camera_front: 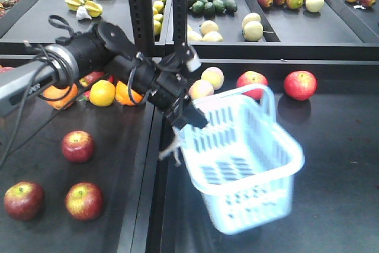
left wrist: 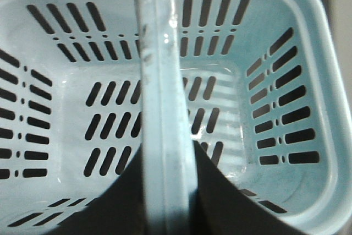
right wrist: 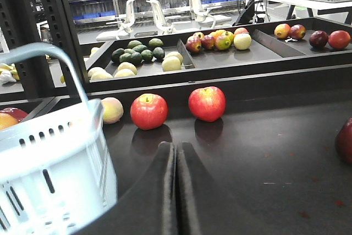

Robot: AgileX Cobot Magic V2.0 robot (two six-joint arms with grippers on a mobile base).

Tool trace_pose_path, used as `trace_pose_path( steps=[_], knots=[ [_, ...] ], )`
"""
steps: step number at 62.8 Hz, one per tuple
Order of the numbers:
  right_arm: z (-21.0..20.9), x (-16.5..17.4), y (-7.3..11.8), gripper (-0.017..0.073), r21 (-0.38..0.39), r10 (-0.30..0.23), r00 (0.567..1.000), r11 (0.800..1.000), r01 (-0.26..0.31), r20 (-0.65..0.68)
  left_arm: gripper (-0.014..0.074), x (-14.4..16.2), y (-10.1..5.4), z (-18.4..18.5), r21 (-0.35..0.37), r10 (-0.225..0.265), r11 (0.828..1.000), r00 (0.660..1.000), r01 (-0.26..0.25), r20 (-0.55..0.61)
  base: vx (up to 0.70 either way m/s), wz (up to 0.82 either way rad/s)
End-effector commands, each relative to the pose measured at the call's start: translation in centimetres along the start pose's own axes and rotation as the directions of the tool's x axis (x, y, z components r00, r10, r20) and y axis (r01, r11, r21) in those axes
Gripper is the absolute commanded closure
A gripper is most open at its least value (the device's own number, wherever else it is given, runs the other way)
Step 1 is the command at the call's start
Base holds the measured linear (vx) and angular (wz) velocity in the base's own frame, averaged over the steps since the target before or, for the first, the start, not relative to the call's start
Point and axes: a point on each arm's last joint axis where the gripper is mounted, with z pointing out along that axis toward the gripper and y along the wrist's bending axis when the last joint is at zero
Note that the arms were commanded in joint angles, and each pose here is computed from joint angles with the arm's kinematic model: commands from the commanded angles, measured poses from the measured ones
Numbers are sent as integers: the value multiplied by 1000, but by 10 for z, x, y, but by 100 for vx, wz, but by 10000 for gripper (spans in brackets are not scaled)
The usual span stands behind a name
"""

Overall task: Pick three apples into basket with both arms
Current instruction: 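Reach the left gripper to the basket handle and grasp it, then lift the basket by its handle with the left gripper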

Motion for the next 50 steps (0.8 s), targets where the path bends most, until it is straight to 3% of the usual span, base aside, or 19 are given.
trace_pose_path(
  steps=[1, 12, 21, 31, 42, 50],
  knots=[
    [0, -3, 0, 564, -6, -18, 997, 1000, 18, 75, 602, -42, -43, -44, 33, -35, 999, 987, 30, 160, 0, 0],
    [0, -3, 0, 564, -6, -18, 997, 1000, 18, 75, 602, -52, -65, -71, 3, -214, 976, 964, 217, 159, 0, 0],
    [0, -3, 0, 564, -6, -18, 997, 1000, 18, 75, 602, -61, -97, -95, -89, -284, 950, 948, 298, 141, 0, 0],
    [0, -3, 0, 564, -6, -18, 997, 1000, 18, 75, 602, -69, -139, -116, -182, -297, 930, 945, 319, 139, 0, 0],
    [0, -3, 0, 564, -6, -18, 997, 1000, 18, 75, 602, -57, -177, -122, -181, -321, 923, 939, 340, 126, 0, 0],
    [0, -3, 0, 564, -6, -18, 997, 1000, 18, 75, 602, -40, -193, -124, -195, -336, 909, 924, 369, 183, 0, 0]
  ],
)
